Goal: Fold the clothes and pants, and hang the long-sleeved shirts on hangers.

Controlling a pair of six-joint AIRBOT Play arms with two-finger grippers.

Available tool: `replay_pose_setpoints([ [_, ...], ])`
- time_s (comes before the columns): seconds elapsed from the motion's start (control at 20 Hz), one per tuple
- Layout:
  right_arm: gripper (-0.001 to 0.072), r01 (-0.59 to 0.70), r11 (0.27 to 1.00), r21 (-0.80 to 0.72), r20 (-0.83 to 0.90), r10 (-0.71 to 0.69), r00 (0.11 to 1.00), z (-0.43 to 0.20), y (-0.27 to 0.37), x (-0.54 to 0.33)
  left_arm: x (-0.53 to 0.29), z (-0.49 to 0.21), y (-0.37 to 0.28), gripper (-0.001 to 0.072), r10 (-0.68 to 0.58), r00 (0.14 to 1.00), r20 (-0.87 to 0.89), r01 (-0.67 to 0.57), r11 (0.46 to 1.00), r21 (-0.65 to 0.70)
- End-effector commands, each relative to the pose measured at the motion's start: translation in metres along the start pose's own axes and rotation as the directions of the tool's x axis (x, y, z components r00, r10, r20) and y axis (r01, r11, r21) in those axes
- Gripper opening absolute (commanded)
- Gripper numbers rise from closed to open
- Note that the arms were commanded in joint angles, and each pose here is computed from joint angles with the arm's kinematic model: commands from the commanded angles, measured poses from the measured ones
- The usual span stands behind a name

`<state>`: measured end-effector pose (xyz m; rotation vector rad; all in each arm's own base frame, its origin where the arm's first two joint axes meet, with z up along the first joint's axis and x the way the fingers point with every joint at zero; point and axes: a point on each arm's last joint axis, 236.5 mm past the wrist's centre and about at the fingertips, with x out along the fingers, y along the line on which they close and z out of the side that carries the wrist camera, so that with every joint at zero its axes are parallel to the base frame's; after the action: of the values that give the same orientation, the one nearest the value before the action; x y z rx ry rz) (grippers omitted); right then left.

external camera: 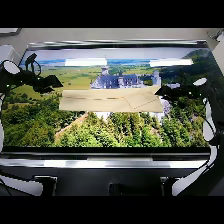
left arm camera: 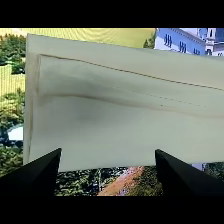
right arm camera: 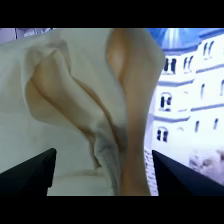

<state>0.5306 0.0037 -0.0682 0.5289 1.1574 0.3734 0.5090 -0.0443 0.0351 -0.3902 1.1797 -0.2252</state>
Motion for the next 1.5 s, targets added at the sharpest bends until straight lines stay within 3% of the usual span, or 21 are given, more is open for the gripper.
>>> replay_pose_setpoints([
  [0.0, 0.0708, 0.012, 1.0, -0.021, 0.005, -0.011, 1.0, 0.001, -0.007, 0.006, 0.0, 0.0, 0.0, 0.072, 0.0, 1.0, -0.001, 0.0, 1.0, 0.003],
  [0.45, 0.0703, -0.118, 0.988, 0.098, -0.149, 0.132, 0.98, -0.039, 0.008, 0.029, 0.0, 0.0, 0.0, 0.072, 0.0, 1.0, -0.001, 0.0, 1.0, 0.017],
  [0.7, 0.0657, -0.043, 0.995, 0.087, -0.179, 0.058, 0.982, -0.046, 0.014, 0.049, 0.0, 0.0, 0.0, 0.0719, 0.0, 1.0, -0.001, 0.0, 1.0, 0.016],
  [0.8, 0.0517, 0.003, 0.996, 0.085, -0.171, 0.011, 0.985, -0.044, 0.016, 0.059, 0.0, 0.0, -0.002, 0.0717, -0.005, 1.0, -0.001, 0.005, 1.0, 0.015],
  [0.85, 0.0378, 0.025, 0.996, 0.08, -0.167, -0.011, 0.986, -0.044, 0.016, 0.063, 0.0, 0.0, -0.006, 0.0712, -0.022, 1.0, 0.001, 0.022, 1.0, 0.009],
  [0.9, 0.0186, 0.034, 0.997, 0.071, -0.161, -0.022, 0.987, -0.042, 0.018, 0.065, 0.0, 0.001, -0.011, 0.0586, -0.043, 0.999, 0.003, 0.043, 0.999, 0.002],
  [0.95, 0.003, 0.035, 0.997, 0.075, -0.15, -0.024, 0.988, -0.04, 0.02, 0.066, -0.001, 0.001, -0.017, 0.0362, -0.072, 0.997, 0.005, 0.072, 0.997, -0.008],
  [1.0, 0.0033, 0.029, 0.996, 0.083, -0.135, -0.018, 0.991, -0.036, 0.023, 0.063, -0.001, 0.002, -0.025, 0.0106, -0.104, 0.995, 0.008, 0.104, 0.994, -0.019],
  [1.05, 0.0033, 0.025, 0.996, 0.087, -0.12, -0.014, 0.993, -0.031, 0.027, 0.058, -0.001, 0.003, -0.034, 0.0016, -0.134, 0.991, 0.011, 0.134, 0.99, -0.032],
  [1.25, 0.0032, 0.01, 0.998, 0.062, -0.054, -0.007, 0.999, -0.011, 0.058, 0.02, 0.026, -0.012, -0.073, 0.0014, -0.167, 0.985, -0.036, 0.163, 0.982, -0.09],
  [1.45, 0.0032, -0.013, 0.997, 0.076, -0.001, 0.013, 1.0, -0.001, 0.098, -0.029, 0.091, -0.04, -0.157, 0.0014, -0.212, 0.976, -0.058, 0.204, 0.971, -0.122],
])
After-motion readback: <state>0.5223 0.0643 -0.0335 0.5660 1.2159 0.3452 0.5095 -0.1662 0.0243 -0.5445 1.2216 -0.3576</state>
